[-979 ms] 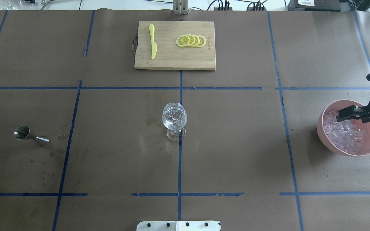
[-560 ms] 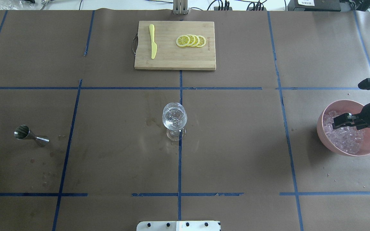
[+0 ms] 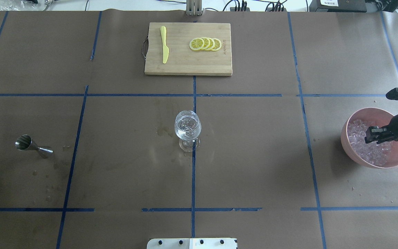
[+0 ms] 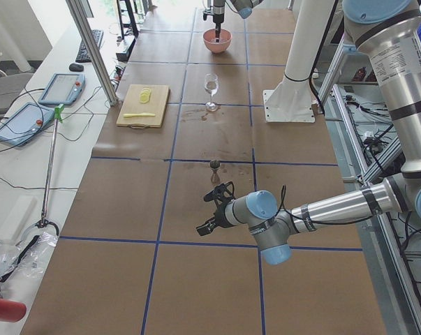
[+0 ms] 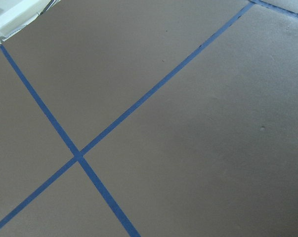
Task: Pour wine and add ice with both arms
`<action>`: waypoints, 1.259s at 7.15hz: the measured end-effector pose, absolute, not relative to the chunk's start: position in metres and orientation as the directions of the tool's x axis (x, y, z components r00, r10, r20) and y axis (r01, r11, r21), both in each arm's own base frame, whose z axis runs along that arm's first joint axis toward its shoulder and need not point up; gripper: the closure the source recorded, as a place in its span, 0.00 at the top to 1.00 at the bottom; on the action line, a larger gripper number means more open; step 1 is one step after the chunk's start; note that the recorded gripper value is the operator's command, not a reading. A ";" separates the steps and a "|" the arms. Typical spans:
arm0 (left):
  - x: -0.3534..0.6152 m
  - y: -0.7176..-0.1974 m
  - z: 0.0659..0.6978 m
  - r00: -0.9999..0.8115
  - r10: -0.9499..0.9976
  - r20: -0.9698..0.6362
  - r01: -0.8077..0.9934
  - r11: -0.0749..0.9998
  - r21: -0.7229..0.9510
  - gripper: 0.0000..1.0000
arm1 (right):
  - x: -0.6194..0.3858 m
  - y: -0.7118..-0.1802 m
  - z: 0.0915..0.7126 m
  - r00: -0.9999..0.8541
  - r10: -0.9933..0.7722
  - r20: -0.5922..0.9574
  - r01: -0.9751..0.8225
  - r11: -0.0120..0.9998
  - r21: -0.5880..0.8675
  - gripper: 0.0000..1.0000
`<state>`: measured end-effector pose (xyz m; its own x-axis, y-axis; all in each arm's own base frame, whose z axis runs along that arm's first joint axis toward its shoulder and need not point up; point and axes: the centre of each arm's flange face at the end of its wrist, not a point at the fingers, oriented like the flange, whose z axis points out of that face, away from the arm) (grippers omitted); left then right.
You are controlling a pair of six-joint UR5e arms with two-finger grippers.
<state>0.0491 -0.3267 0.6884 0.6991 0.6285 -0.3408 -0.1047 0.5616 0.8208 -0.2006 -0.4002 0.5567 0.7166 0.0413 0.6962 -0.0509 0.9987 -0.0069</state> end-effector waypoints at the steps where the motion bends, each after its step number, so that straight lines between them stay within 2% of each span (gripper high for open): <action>1: 0.049 -0.327 0.688 0.699 0.628 -0.341 -0.105 0.562 0.821 1.00 | -0.200 -0.400 0.556 0.715 0.041 0.698 -0.051 0.999 -0.007 0.00; 3: 0.049 -0.326 0.688 0.699 0.629 -0.342 -0.105 0.562 0.820 1.00 | -0.197 -0.402 0.523 0.692 0.025 0.722 -0.053 0.998 0.017 0.00; 5: 0.048 -0.326 0.688 0.699 0.629 -0.341 -0.103 0.560 0.822 1.00 | -0.201 -0.424 0.420 0.662 0.038 0.748 -0.081 0.997 0.021 0.00; 7: 0.048 -0.326 0.688 0.699 0.629 -0.341 -0.103 0.560 0.822 1.00 | -0.248 -0.446 0.301 0.599 0.132 0.790 -0.150 0.987 -0.052 0.00; 9: 0.048 -0.327 0.689 0.699 0.629 -0.341 -0.104 0.561 0.822 1.00 | -0.333 -0.428 0.204 0.513 0.254 0.820 -0.218 0.963 -0.161 0.00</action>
<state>0.0485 -0.3266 0.6888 0.6991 0.6286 -0.3407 -0.1037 0.5607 0.8215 -0.3327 -0.4277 0.2040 0.5131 0.2535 0.8200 -0.2180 0.9626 -0.1612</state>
